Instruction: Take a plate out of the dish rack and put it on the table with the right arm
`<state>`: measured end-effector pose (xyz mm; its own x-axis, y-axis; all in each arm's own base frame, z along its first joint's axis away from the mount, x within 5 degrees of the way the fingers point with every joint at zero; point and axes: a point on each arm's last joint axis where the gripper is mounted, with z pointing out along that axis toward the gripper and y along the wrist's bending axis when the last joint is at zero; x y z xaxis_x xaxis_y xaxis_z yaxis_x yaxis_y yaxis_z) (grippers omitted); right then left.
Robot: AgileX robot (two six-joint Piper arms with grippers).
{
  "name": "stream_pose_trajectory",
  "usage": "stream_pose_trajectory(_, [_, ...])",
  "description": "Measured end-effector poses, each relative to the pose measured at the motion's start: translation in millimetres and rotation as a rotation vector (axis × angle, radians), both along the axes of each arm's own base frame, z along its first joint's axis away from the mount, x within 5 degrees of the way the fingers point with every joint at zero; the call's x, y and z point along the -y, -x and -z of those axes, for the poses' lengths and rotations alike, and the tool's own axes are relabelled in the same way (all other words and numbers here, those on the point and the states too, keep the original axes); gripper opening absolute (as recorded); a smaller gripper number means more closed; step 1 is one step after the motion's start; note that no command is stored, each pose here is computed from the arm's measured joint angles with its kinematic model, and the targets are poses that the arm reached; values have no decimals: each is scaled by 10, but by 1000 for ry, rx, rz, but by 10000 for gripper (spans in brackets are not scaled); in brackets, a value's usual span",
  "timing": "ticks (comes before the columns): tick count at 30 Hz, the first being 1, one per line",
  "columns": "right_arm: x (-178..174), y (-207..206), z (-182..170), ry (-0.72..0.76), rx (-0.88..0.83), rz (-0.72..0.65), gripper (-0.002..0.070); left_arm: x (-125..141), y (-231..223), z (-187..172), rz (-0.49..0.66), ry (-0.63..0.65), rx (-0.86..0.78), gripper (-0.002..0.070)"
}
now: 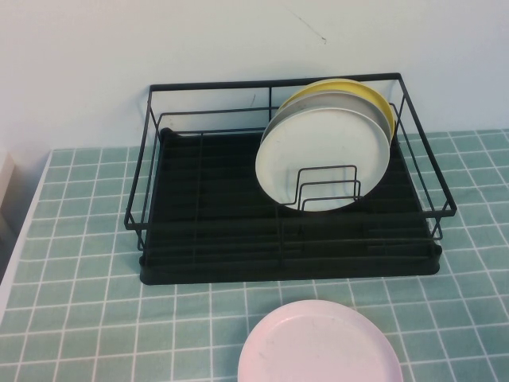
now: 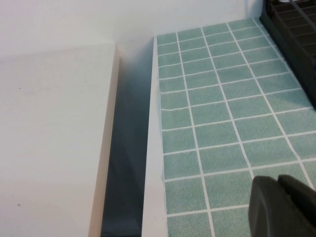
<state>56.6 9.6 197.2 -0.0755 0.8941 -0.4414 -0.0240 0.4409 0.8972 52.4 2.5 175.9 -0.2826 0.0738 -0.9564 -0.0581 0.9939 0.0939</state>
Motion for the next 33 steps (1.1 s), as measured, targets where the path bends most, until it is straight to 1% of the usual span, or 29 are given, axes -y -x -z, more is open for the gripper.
stream_pose_trajectory(1, [4, 0, -3, 34, 6, 4, -1, 1, 0, 0, 0, 2, 0, -3])
stream_pose_trajectory(3, [5, 0, -5, 156, 17, 4, -1, 5, -1, -1, 1, 15, 2, -3])
stream_pose_trajectory(9, [17, -1, -12, 423, 43, 16, -1, 45, -6, -10, 12, 139, 20, -3])
stream_pose_trajectory(12, [7, -1, -7, 554, 49, 4, -1, 51, -6, -12, 14, 158, 22, -3])
stream_pose_trajectory(14, [-20, 0, -15, 630, 50, -31, -1, 52, -6, -12, 14, 160, 23, -3])
stream_pose_trajectory(16, [-47, -22, -139, 745, 51, -71, -1, 52, -6, -12, 14, 160, 23, -3])
stream_pose_trajectory(20, [-74, -219, -602, 978, 38, -151, -1, 52, -6, -12, 14, 160, 23, -3])
stream_pose_trajectory(22, [-98, -410, -821, 1069, 20, -227, -1, 48, -6, -11, 13, 147, 21, -3])
stream_pose_trajectory(23, [-113, -568, -905, 1112, -5, -291, -1, 44, -5, -10, 12, 135, 19, -3])
stream_pose_trajectory(25, [-160, -799, -1118, 1212, 19, -400, -1, 36, -4, -8, 10, 111, 16, -3])
stream_pose_trajectory(26, [-191, -946, -1185, 1251, 26, -481, -1, 33, -4, -7, 9, 101, 14, -3])
stream_pose_trajectory(28, [-255, -1228, -1293, 1309, 56, -645, -1, 31, -4, -8, 8, 96, 16, -3])
stream_pose_trajectory(30, [-299, -1508, -1319, 1337, 59, -780, -1, 30, -4, -8, 8, 92, 15, -3])
stream_pose_trajectory(33, [-394, -1878, -1362, 1411, 57, -929, -1, 29, -4, -7, 8, 90, 15, -3])
